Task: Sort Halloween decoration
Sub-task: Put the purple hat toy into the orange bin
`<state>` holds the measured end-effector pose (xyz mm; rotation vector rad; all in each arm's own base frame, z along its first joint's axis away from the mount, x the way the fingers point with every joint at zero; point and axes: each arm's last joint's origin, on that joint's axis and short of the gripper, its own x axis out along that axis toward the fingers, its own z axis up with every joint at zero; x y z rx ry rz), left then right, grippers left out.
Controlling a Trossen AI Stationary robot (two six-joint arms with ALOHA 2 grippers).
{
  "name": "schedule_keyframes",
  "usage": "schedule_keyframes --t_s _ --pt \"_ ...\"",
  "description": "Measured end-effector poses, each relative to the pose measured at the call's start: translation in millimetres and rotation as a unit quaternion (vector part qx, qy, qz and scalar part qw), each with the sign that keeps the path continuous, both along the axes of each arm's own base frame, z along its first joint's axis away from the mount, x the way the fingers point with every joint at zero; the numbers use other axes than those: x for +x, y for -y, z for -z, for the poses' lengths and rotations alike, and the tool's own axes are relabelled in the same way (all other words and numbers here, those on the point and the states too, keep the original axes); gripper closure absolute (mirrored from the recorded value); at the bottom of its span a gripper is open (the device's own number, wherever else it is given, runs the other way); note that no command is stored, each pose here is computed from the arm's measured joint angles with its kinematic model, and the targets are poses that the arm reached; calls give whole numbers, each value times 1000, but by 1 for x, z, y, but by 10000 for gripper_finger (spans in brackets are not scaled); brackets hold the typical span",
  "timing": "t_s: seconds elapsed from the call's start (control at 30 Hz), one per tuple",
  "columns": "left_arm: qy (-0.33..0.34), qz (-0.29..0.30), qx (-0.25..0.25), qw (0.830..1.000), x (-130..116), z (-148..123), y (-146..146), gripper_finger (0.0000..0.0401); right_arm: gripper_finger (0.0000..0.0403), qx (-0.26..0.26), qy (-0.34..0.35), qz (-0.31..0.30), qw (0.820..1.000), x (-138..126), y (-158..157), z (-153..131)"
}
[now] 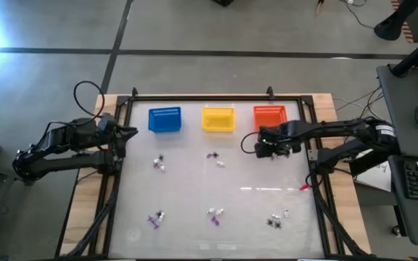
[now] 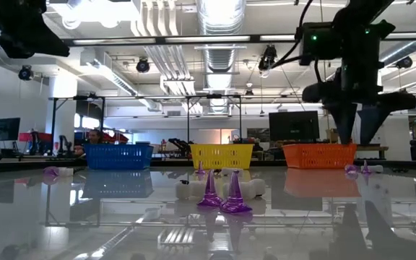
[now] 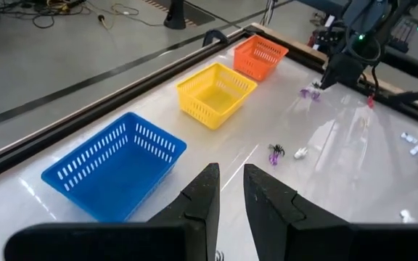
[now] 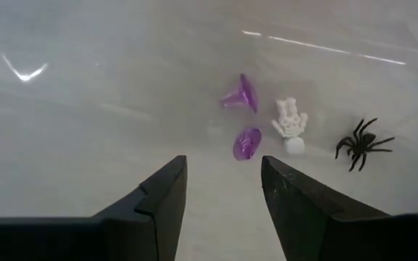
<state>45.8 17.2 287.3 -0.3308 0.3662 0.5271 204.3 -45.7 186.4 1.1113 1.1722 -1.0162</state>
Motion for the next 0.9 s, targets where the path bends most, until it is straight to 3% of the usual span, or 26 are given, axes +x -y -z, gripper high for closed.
schedule_keyframes --t_s 0.43,0.9 --pt "-3 1 -1 1000 -5 2 1 354 239 17 -61 11 998 10 -5 25" --pt "0 1 0 1000 -6 2 1 354 254 -5 -89 11 996 18 -2 42"
